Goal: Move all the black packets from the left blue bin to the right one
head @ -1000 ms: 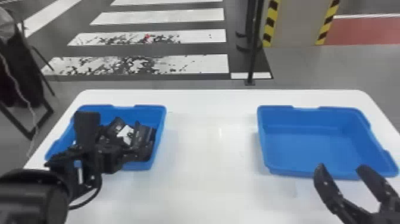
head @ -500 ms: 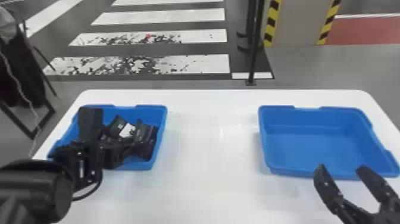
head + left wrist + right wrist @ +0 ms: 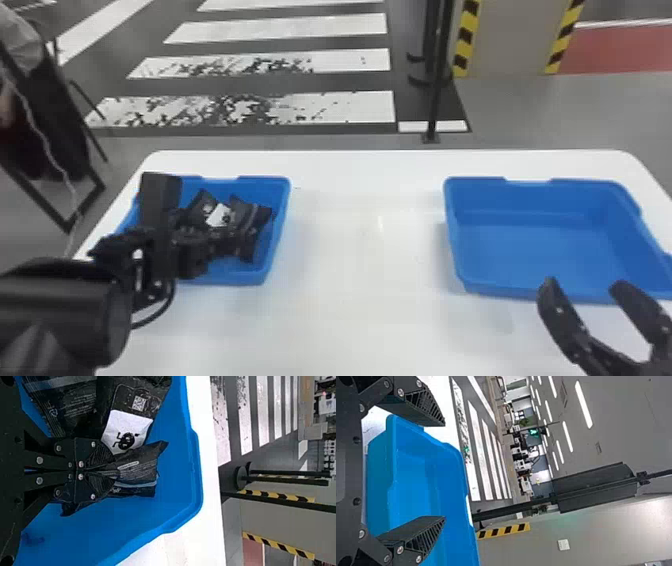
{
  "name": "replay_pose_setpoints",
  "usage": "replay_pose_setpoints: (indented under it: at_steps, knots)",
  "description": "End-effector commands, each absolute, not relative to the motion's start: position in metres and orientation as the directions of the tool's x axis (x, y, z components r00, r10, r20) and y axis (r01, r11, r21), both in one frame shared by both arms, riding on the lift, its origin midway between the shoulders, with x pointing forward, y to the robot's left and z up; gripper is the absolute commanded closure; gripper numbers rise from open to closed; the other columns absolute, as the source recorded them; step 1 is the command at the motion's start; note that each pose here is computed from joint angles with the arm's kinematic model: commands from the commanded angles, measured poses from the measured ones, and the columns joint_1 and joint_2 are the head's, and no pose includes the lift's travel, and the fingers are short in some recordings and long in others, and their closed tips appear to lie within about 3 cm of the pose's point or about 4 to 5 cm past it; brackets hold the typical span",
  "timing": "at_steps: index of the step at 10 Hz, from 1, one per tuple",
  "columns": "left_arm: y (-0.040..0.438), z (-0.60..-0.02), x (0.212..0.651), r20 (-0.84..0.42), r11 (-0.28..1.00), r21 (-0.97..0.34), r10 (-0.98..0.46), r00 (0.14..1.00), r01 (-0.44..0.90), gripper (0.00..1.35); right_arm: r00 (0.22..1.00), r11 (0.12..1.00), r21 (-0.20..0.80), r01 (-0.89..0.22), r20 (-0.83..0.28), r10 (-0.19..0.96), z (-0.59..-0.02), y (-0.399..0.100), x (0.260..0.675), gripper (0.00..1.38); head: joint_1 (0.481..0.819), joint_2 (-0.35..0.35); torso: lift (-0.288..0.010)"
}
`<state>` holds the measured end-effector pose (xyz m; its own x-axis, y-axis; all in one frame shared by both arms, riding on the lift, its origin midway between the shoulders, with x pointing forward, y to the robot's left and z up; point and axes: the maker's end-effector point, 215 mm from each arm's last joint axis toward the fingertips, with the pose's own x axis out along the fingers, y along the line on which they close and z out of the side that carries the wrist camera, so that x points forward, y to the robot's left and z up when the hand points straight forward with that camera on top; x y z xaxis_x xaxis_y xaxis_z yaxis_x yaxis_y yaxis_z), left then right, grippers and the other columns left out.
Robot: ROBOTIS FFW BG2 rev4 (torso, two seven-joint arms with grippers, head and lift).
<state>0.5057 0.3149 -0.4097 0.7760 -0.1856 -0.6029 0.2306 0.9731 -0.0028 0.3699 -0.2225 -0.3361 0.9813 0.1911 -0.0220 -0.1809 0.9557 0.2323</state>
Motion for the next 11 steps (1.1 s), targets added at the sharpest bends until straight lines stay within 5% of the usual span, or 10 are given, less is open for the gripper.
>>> replay_pose_setpoints:
  at_steps: [1, 5, 11]
  knots:
    - [0.312, -0.376, 0.49, -0.553, 0.971, 0.014, -0.19, 0.811, 0.237, 1.22, 0.981, 0.955, 0.234, -0.184, -0.017, 0.193, -0.334, -0.222, 0.37, 0.2, 0.695, 0.118, -0.185]
    - [0.25, -0.307, 0.448, -0.429, 0.927, -0.028, -0.349, 0.833, 0.374, 1.22, 0.951, 0.895, 0.321, -0.309, 0.086, 0.297, -0.296, -0.181, 0.381, 0.2, 0.695, 0.113, -0.185]
    - [0.098, -0.29, 0.413, -0.32, 0.741, -0.204, -0.668, 0.672, 0.64, 1.22, 0.838, 0.711, 0.451, -0.54, 0.209, 0.504, -0.26, -0.115, 0.393, 0.2, 0.695, 0.006, -0.185]
